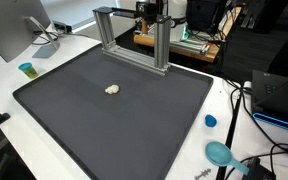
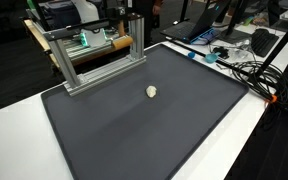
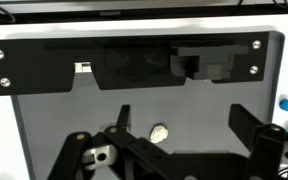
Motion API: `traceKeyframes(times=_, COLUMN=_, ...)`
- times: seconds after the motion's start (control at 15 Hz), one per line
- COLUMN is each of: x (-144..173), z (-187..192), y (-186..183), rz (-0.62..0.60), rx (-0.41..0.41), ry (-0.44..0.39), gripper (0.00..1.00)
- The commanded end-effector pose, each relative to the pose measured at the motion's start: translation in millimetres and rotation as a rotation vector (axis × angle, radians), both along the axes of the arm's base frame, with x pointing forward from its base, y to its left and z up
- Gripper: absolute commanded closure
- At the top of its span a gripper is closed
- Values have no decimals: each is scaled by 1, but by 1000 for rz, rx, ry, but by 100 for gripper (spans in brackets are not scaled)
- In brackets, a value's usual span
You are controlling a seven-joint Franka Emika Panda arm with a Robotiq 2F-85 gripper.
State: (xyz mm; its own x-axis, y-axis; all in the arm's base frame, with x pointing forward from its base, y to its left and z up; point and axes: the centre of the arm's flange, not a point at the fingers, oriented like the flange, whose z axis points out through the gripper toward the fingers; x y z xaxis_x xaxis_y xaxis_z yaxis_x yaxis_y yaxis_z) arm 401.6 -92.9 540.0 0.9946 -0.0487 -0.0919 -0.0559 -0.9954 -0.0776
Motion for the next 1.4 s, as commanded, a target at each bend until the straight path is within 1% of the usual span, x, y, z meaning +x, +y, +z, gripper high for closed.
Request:
traceKeyframes(times=0.0, x=0, z=0, y=0, rz=0, rx=0, ry=0, gripper=0)
traceKeyframes(times=0.27, x=-3, z=-2, y=0, rz=4, rx=-3, ry=-11, gripper=0)
traceKeyframes(times=0.4, x=-24, z=-4, y=-3, rz=-5, rx=-11, ry=-67, gripper=0)
traceKeyframes(times=0.53, x=-46, z=-5, y=-8, rz=-10, rx=-1, ry=-97, gripper=0)
traceKeyframes(times=0.6, x=-58, z=-5, y=-9, rz=-33, rx=8, ry=-121, gripper=0)
traceKeyframes(times=0.67, x=-68, z=-5, y=-6, rz=-52, rx=18, ry=-139, gripper=0)
traceKeyframes(times=0.8, x=-86, z=-6, y=9, rz=-54, rx=15, ry=-162, gripper=0)
traceKeyframes(times=0.93, x=-98, z=-7, y=36, rz=-36, rx=-25, ry=-204, gripper=0)
traceKeyframes(times=1.07, x=-106, z=-8, y=54, rz=-57, rx=-64, ry=-251, gripper=0)
traceKeyframes(times=1.13, x=-83, z=-2, y=31, rz=-33, rx=-34, ry=-187, gripper=0)
traceKeyframes(times=1.2, x=-87, z=-3, y=38, rz=-30, rx=-45, ry=-197, gripper=0)
traceKeyframes(times=1.33, x=-89, z=-2, y=37, rz=-33, rx=-42, ry=-201, gripper=0)
